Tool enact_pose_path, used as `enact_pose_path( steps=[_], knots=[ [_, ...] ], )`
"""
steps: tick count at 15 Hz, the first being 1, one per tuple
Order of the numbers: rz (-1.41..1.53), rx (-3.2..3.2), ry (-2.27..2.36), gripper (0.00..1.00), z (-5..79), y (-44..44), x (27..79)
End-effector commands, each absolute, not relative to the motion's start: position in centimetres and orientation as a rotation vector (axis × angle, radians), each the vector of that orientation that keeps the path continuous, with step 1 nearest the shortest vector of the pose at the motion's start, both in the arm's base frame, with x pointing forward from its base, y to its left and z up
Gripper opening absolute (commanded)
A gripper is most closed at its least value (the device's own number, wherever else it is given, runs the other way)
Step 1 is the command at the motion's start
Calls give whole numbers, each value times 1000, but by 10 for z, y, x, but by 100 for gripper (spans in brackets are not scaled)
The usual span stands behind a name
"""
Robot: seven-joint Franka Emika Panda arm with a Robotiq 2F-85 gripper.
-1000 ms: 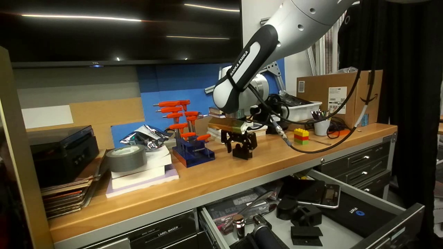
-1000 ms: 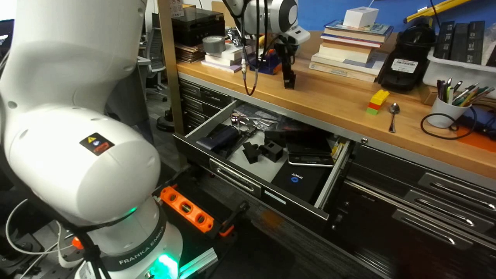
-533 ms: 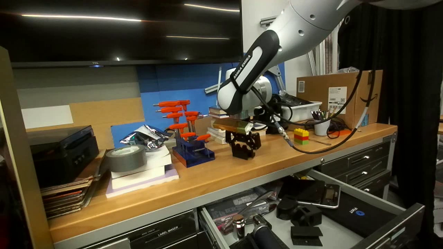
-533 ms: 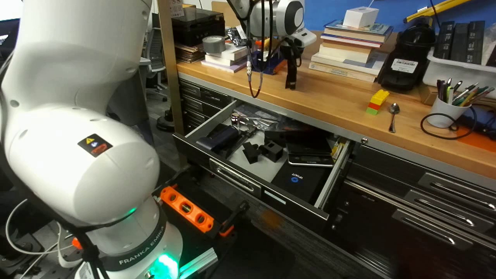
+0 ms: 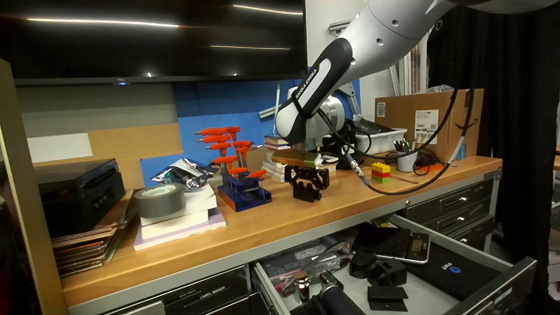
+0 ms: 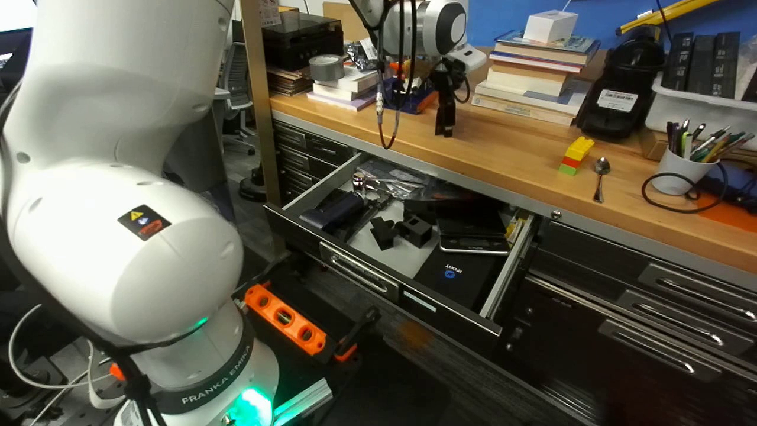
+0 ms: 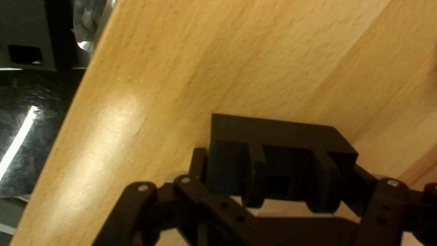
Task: Put the black objects on the tabletop into the open drawer and then close the drawer
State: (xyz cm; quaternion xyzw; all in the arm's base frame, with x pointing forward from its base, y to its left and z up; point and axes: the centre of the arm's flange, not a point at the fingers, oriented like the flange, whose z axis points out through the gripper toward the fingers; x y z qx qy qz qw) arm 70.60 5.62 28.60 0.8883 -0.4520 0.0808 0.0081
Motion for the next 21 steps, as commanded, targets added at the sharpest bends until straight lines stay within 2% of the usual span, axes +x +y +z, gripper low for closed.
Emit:
enact_pose_path(
  steps=[1, 7, 12, 21],
  knots=[
    [206, 2808, -1373, 62, 296, 51, 705],
    [113, 2767, -1311, 62, 334, 17, 650],
    [-19, 2729, -1318, 62, 363, -22, 577],
    [-366, 2831, -1246, 62, 318, -50, 462]
  ],
)
